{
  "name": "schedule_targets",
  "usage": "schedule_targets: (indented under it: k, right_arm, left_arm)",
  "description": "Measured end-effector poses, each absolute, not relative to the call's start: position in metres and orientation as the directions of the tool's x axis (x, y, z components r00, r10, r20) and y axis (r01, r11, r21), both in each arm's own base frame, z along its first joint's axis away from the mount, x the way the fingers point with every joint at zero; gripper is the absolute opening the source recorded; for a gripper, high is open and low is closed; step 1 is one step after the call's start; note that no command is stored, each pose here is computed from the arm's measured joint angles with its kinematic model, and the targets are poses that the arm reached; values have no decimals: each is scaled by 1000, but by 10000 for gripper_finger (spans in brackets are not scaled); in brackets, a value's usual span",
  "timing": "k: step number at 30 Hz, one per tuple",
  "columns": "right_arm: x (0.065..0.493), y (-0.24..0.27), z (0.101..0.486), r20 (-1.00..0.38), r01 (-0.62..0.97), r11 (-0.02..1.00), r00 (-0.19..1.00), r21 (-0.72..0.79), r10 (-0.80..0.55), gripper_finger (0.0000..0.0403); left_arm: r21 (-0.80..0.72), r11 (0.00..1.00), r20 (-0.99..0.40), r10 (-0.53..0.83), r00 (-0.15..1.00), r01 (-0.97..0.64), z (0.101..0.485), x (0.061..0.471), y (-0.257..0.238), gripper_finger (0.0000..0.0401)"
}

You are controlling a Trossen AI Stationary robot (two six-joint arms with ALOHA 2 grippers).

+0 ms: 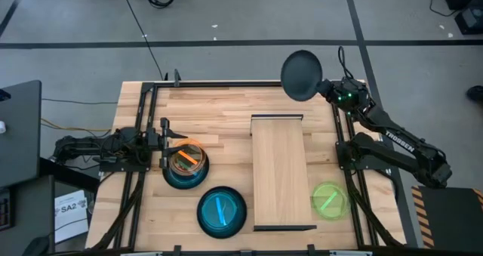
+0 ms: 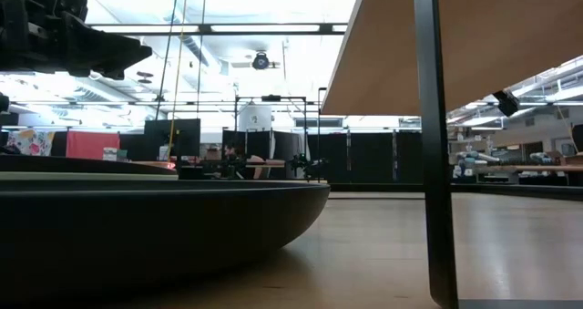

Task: Place and stack plates onto a shelf
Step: Put the top right black plate on the shelf

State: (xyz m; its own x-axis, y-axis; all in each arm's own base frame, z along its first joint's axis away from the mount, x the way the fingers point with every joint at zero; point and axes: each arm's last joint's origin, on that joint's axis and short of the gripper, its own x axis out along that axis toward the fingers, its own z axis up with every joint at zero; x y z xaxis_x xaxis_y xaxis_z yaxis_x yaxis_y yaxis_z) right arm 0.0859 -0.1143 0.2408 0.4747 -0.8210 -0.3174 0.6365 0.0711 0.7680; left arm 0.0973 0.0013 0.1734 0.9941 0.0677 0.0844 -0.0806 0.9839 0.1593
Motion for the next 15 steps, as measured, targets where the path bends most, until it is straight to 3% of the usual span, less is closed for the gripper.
schedule_targets:
  k: [6, 15]
  right_arm:
    - [85, -111, 261, -257, 610, 152, 528, 778, -809, 14]
    - [89, -96, 312, -160, 532, 375, 711, 759, -685, 14]
  left_arm:
    - [159, 984, 84, 68, 994, -80, 173, 97, 1, 160]
    - [159, 984, 85, 67, 994, -80, 173, 97, 1, 160]
